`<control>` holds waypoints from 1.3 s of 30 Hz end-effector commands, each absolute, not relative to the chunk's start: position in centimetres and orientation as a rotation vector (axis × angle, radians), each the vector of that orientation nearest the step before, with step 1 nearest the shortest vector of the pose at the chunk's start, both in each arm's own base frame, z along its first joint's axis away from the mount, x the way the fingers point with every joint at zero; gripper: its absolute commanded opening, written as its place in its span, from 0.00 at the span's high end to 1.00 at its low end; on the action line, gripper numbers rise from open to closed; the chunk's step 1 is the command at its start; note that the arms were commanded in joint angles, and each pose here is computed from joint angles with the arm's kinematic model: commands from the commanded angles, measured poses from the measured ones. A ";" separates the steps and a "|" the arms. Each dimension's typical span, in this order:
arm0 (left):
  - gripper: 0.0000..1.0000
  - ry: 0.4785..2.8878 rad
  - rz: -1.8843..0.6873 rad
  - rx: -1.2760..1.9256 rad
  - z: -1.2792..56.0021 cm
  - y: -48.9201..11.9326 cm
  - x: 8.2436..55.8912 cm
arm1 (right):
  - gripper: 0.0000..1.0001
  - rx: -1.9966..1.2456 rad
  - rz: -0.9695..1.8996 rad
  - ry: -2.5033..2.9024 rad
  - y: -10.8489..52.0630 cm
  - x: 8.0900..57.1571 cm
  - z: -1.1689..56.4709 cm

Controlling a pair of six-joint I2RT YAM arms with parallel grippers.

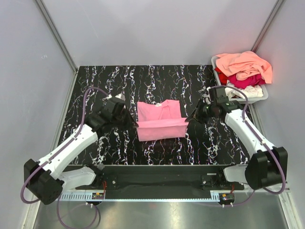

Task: Fold and stack the t-shirts
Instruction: Fold the tshirt

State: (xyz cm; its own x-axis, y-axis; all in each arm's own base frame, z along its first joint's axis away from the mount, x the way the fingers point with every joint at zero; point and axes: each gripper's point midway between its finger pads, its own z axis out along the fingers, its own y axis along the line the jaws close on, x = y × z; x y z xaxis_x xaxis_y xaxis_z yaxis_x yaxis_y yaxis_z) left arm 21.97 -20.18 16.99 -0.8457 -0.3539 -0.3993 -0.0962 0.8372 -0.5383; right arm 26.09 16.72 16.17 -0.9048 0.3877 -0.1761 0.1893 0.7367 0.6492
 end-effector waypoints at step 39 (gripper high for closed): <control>0.99 2.526 -0.689 -0.233 16.5 -19.2 39.2 | 1.00 0.395 0.868 2.557 17.9 46.6 14.9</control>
State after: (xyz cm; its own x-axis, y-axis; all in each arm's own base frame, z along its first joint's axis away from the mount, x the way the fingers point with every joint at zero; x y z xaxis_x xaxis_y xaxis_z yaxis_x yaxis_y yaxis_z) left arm 36.88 -19.63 15.26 -0.8769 -0.2916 -0.3820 -0.0682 0.8624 -0.5016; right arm 43.69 18.68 13.77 -0.9041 0.3689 -0.2157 0.1651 0.7671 0.6199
